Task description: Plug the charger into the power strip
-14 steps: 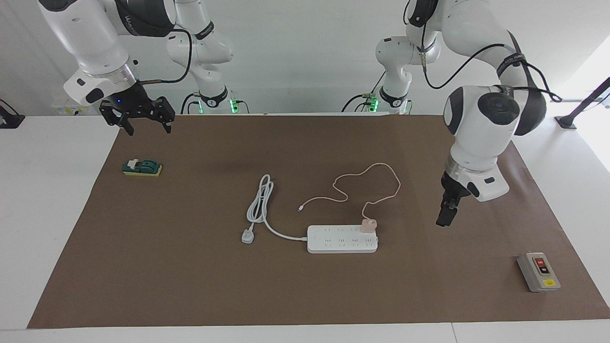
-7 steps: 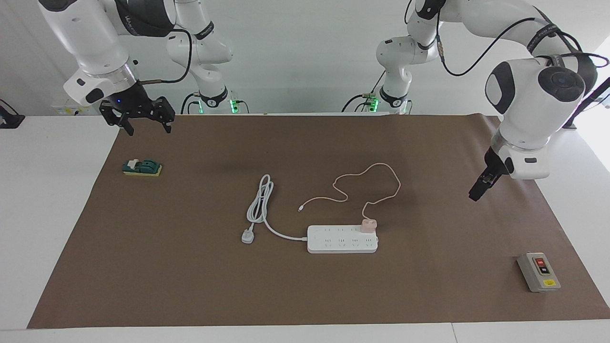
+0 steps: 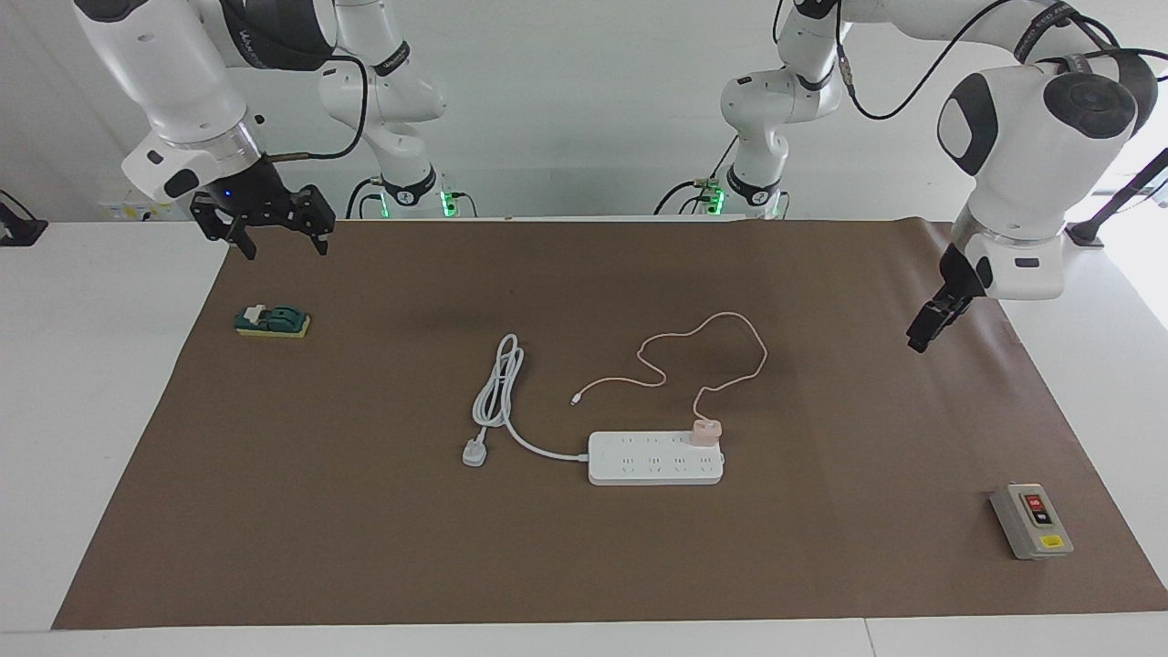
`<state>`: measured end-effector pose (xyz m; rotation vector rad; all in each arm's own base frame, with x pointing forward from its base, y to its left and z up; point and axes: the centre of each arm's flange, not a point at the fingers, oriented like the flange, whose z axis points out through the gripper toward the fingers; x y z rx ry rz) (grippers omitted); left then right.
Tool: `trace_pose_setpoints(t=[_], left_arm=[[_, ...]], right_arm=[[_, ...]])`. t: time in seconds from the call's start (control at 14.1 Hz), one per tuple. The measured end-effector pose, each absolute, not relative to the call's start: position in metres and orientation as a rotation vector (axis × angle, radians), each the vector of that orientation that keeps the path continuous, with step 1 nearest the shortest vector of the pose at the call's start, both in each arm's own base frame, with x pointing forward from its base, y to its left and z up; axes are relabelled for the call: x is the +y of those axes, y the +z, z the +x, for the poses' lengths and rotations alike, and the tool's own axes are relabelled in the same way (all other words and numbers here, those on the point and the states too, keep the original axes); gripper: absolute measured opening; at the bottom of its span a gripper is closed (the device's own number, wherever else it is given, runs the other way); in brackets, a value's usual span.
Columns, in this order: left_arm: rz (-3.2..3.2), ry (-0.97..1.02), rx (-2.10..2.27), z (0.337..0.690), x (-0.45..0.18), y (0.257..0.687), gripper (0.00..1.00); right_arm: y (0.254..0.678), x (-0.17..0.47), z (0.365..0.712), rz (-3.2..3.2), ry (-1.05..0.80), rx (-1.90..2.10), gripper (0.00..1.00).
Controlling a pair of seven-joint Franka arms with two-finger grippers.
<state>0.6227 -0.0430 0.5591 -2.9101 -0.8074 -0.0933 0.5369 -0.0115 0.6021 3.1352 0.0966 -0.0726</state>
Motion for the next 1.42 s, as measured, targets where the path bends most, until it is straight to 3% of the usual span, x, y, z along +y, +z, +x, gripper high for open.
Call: trace_pose_setpoints(t=[0.57,1.42], left_arm=[[-2.971,-0.165,-0.324,0.584,-0.072,0.578,1.0],[-3.079,0.093,0.061,0.548,-0.078,0.584,1.0]], right_arm=[[0.601,-0.011,0.535,3.135,-0.092,0.097,1.0],[0.601,-0.012,0.535,3.136,-0.097,0.094,1.0]])
